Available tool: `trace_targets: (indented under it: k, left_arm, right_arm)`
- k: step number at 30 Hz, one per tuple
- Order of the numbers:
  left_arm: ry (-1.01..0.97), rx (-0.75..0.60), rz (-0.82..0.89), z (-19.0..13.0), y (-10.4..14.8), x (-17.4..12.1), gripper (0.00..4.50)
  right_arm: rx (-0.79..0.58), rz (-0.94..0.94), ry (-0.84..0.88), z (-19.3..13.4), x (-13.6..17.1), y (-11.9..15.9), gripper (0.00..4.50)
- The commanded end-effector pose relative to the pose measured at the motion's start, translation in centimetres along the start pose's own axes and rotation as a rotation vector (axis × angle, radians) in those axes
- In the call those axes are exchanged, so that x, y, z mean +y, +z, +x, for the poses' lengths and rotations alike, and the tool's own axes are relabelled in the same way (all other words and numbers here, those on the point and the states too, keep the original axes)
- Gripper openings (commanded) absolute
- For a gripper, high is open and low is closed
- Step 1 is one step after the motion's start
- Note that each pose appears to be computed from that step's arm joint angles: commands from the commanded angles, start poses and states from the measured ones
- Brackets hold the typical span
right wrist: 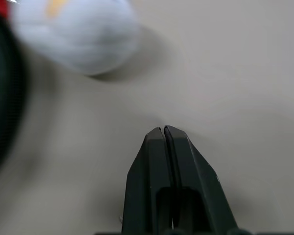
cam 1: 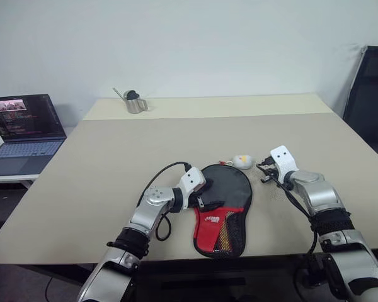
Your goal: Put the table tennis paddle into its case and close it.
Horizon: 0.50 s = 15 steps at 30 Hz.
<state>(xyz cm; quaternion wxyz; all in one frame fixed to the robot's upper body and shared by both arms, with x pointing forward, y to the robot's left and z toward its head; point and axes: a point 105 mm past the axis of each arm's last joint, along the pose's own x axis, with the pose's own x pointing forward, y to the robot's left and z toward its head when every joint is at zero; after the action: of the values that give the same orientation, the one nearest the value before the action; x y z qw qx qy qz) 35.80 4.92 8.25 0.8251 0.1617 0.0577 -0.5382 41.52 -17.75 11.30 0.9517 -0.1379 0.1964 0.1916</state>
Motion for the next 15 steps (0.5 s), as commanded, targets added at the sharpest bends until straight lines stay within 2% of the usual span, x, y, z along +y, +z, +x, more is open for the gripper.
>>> trace_targets:
  k: [1,8,11,15]
  left_arm:
    - [-0.028,0.074,-0.011,0.6,-1.8,-0.9,4.5]
    - [-0.02,0.062,-0.009,0.5,-1.5,-0.8,4.5]
    - [-0.025,0.045,-0.01,0.5,-1.2,-0.8,4.5]
    - [-0.033,0.023,-0.011,0.6,-0.6,-0.9,4.5]
  right_arm:
    - [-0.15,0.022,0.016,-1.1,-0.1,4.5,0.6]
    - [-0.242,0.113,0.078,-0.2,0.6,7.8,2.85]
    - [-0.24,0.163,0.067,1.1,0.4,8.4,2.85]
    - [-0.193,0.184,0.042,2.9,0.2,7.9,2.85]
